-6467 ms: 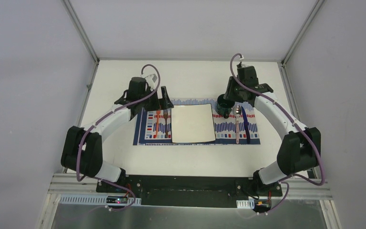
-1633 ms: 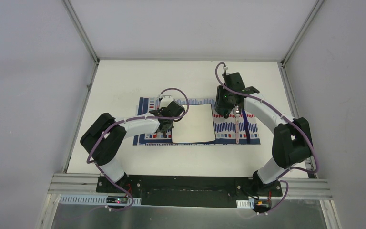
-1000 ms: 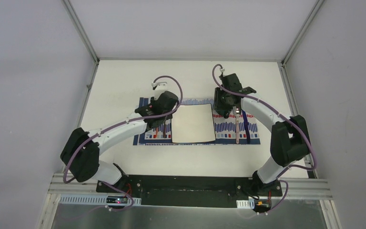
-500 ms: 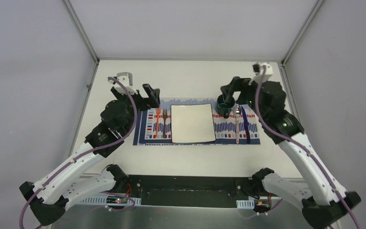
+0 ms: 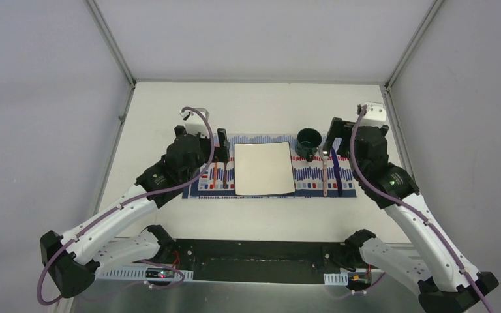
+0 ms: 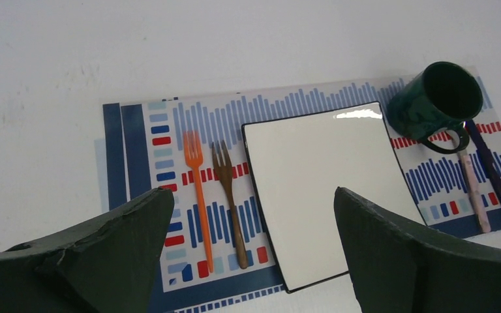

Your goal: Set the dinner table for one person

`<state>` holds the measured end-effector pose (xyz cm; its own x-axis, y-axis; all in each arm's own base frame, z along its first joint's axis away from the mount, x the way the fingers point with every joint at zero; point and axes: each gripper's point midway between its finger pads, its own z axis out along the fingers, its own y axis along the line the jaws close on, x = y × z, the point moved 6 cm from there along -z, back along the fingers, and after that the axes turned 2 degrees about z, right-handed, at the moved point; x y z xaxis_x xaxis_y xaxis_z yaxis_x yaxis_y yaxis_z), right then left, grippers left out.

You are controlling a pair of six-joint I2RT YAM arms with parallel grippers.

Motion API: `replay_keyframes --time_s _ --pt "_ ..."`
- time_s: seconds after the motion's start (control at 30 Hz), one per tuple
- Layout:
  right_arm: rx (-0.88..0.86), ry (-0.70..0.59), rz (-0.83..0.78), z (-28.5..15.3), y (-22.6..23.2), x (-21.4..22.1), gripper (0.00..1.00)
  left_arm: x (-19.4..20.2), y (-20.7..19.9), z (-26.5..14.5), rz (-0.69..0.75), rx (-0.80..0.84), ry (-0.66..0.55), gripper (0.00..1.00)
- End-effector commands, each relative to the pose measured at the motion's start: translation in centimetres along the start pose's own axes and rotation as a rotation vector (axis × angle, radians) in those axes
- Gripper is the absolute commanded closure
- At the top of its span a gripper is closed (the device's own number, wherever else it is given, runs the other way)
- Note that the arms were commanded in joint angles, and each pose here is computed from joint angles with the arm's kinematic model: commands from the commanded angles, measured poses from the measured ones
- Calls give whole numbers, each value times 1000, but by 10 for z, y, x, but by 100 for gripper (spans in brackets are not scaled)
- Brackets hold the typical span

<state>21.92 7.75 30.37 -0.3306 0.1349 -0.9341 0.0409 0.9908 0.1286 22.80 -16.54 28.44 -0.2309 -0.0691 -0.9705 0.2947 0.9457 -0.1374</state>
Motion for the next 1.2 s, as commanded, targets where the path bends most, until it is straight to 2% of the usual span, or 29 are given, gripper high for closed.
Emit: replay_keyframes --time_s 0.0,0.27,0.37,0.5,0.77,0.93,1.17 --pt "207 -72 -1 -1 -18 -14 0 -6 0 -1 6 -25 17 1" --pt "451 -114 -61 15 -26 -43 0 -15 15 4 26 -163 19 1" --pt "331 -141 40 25 -15 -51 0 -20 18 14 -7 -128 34 1" --pt "123 -160 136 48 6 -49 0 -20 14 35 -75 60 17 1" --pt "-209 -41 78 72 61 -10 4 5 -5 67 -47 208 111 1" --pt "-289 37 -18 84 96 9 6 20 -6 77 -47 215 132 1" --pt "-308 74 -48 93 106 28 6 26 -7 89 -30 218 147 1"
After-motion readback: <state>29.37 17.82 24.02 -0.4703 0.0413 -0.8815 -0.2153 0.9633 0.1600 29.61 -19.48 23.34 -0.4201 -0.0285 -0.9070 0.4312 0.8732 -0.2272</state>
